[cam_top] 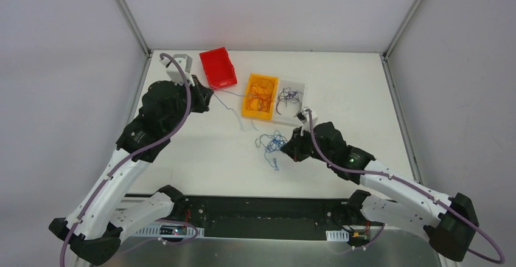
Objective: Untangle the cables
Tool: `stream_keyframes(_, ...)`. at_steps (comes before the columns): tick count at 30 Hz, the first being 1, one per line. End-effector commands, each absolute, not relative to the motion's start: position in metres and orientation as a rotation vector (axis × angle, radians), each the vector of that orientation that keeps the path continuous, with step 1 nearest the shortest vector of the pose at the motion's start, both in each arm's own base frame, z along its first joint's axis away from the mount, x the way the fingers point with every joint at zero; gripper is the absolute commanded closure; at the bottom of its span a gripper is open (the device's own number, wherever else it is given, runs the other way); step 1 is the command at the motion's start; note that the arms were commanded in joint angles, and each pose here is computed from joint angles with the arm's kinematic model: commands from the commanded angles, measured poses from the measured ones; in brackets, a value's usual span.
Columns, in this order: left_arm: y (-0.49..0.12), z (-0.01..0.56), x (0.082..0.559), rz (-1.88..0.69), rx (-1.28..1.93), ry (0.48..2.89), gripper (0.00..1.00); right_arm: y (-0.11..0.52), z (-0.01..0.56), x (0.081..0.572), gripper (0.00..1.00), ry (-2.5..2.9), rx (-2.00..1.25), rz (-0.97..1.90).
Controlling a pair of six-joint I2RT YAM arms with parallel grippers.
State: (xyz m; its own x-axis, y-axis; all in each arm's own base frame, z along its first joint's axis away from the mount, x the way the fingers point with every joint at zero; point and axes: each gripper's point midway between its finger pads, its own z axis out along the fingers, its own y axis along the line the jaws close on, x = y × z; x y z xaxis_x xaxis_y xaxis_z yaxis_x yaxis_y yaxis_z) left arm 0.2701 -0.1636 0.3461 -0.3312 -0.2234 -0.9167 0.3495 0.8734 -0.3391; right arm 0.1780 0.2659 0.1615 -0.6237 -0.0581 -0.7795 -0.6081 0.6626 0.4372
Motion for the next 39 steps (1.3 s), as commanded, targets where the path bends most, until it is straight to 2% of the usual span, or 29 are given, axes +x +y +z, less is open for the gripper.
stream_keyframes(1,-0.067,0.341,0.275,-0.035,-0.082,1.833,1.00,0.213,0.147,0.190,1.00,2.182,-0.213,0.678)
stream_keyframes(8,-0.019,0.360,0.258,0.198,-0.145,1.764,1.00,0.133,0.143,0.197,1.00,2.195,0.128,0.337)
stream_keyframes(18,-0.081,0.336,0.275,-0.095,0.000,1.845,1.00,0.175,0.165,0.187,1.00,2.171,-0.018,0.614)
stream_keyframes(28,-0.120,0.318,0.340,-0.125,-0.031,1.920,1.00,0.186,0.177,0.190,1.00,2.139,-0.102,0.641)
stream_keyframes(39,-0.119,0.314,0.439,-0.181,-0.199,1.945,1.00,0.198,0.184,0.195,1.00,2.131,-0.168,0.651)
